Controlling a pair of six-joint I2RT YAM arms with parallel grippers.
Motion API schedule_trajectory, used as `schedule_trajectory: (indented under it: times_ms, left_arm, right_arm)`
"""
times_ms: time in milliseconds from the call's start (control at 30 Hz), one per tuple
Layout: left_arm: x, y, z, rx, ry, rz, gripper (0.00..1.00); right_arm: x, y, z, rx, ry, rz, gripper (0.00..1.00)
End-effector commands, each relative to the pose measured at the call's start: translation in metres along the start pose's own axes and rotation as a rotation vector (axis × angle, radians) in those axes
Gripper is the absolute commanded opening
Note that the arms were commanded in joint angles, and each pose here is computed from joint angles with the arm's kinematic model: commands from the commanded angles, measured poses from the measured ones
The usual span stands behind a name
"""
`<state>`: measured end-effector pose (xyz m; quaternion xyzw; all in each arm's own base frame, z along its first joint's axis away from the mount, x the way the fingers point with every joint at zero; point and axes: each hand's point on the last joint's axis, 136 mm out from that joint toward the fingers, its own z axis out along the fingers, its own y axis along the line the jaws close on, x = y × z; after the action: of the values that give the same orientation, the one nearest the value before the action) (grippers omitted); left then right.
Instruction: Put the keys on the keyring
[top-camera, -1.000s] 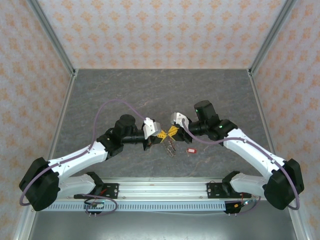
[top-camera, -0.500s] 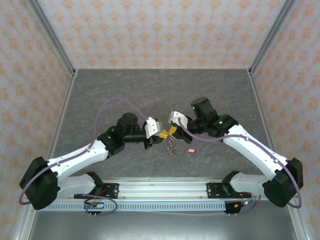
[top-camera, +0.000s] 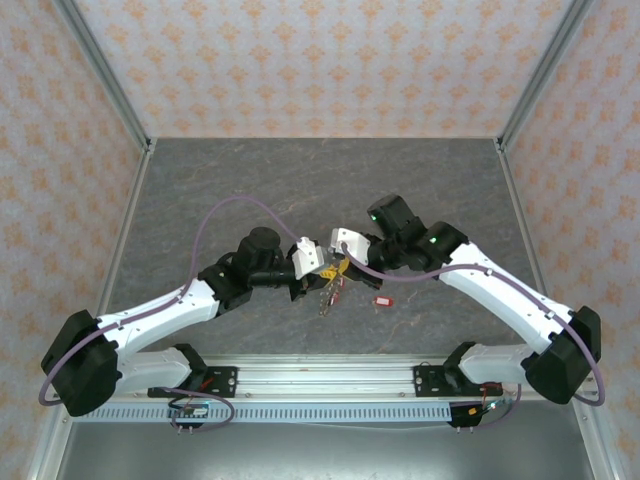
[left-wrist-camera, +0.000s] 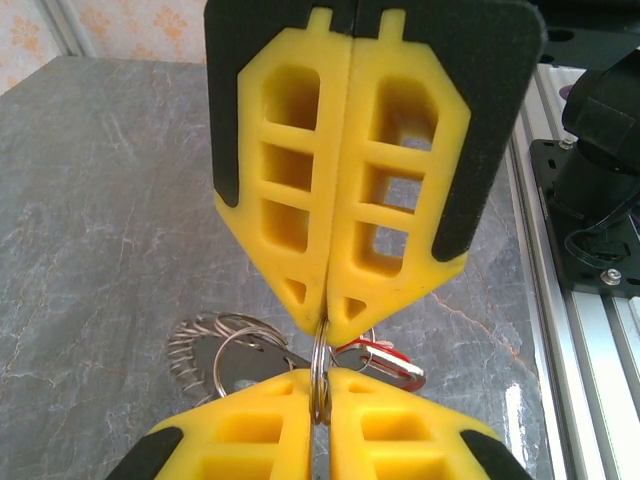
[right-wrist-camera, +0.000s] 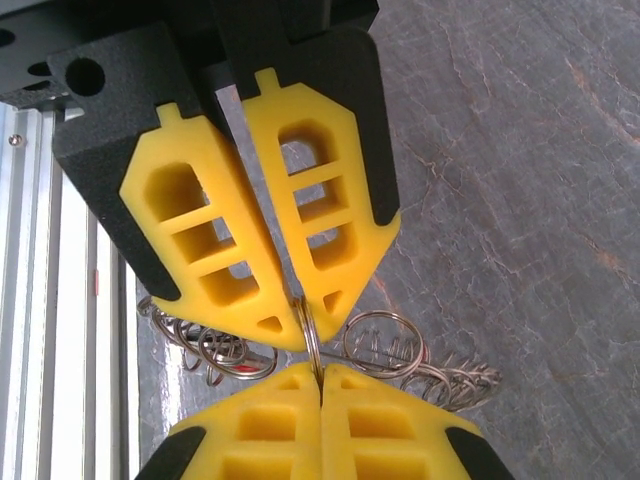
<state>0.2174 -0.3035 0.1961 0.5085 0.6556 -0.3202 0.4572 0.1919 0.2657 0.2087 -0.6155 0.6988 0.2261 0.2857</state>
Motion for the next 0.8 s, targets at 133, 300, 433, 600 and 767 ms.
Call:
schedule_trajectory:
  times_ms: [133,300,433,600,767]
  left_arm:
    - [-0.013,0.001,0.000,0.005,-0.023,0.034,0.00]
    - [-0.012,0.000,-0.001,0.005,-0.022,0.033,0.00]
    - [-0.019,-0.001,-0.003,-0.004,-0.081,0.026,0.00]
    - [-0.024,-0.003,-0.007,0.000,-0.126,0.019,0.00]
    - [-0.027,-0.004,-0.009,0.005,-0.143,0.021,0.00]
  right_arm:
    - [-0.014,-0.001,-0.010,0.021,-0.004,-0.038,0.00]
    - [-0.023,0.000,-0.017,0.036,-0.050,-0.047,0.05]
    - [-0.016,-0.004,-0.021,0.104,-0.069,-0.040,0.19]
    - [-0.006,-0.003,-0.019,0.068,-0.151,0.064,0.20]
    - [-0.010,-0.002,-0.017,0.019,-0.274,0.134,0.25]
